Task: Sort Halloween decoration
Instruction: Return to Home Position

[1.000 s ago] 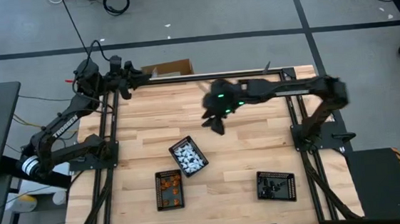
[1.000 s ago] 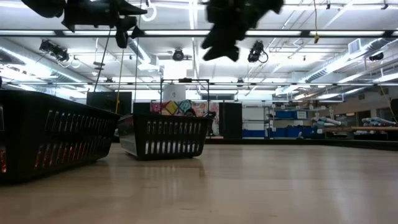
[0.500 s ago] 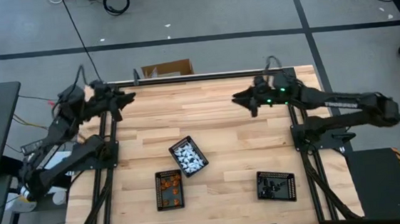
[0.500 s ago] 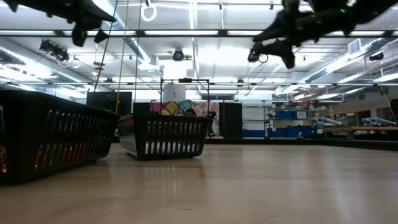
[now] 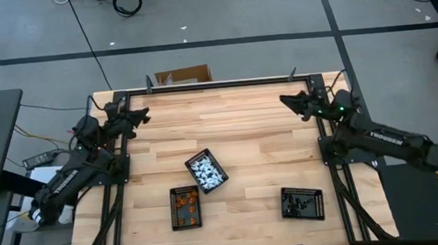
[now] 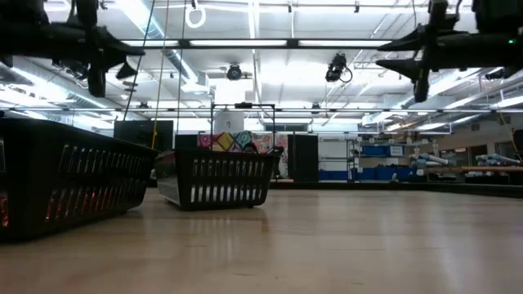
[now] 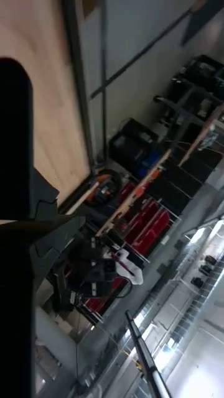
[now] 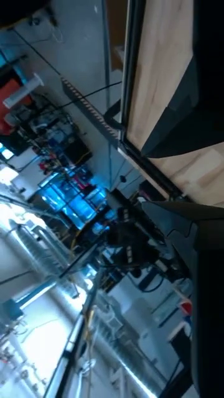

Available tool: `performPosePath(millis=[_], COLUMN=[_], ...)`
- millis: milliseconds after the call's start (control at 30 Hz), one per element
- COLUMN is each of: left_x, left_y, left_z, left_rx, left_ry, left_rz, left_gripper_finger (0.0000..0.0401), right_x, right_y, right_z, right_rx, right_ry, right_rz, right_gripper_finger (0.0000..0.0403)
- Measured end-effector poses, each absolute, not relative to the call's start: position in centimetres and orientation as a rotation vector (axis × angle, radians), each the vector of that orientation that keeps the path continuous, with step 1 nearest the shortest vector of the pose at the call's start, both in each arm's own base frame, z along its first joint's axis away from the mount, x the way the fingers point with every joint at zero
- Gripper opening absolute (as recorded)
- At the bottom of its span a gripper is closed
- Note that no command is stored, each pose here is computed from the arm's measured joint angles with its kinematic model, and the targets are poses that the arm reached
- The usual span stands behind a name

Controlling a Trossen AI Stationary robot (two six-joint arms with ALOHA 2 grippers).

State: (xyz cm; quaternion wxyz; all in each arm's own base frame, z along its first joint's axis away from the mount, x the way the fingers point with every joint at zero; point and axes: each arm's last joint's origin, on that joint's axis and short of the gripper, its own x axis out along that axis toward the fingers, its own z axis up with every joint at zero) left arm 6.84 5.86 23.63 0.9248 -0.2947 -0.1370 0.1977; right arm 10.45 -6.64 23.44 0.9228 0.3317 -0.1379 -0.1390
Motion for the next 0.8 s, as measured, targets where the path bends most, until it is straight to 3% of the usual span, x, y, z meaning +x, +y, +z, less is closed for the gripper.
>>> performPosePath(millis=[500, 800], left_x=[8.0, 8.1], left_y=[5.9, 6.0], left_z=[17.9, 17.4], left_rx=[-0.667, -0.623], left_ry=[-0.277, -0.24], left_rz=[0.398, 0.472], left_gripper_finger=[0.0, 0.0], right_x=[7.4, 7.9], right_y=[-5.0, -5.6], right_z=[20.6, 17.9], right_rx=[0.716, 0.774], right_ry=[-0.328, -0.362], right_rz=[-0.408, -0.45], right_gripper_finger=[0.0102, 0.0093])
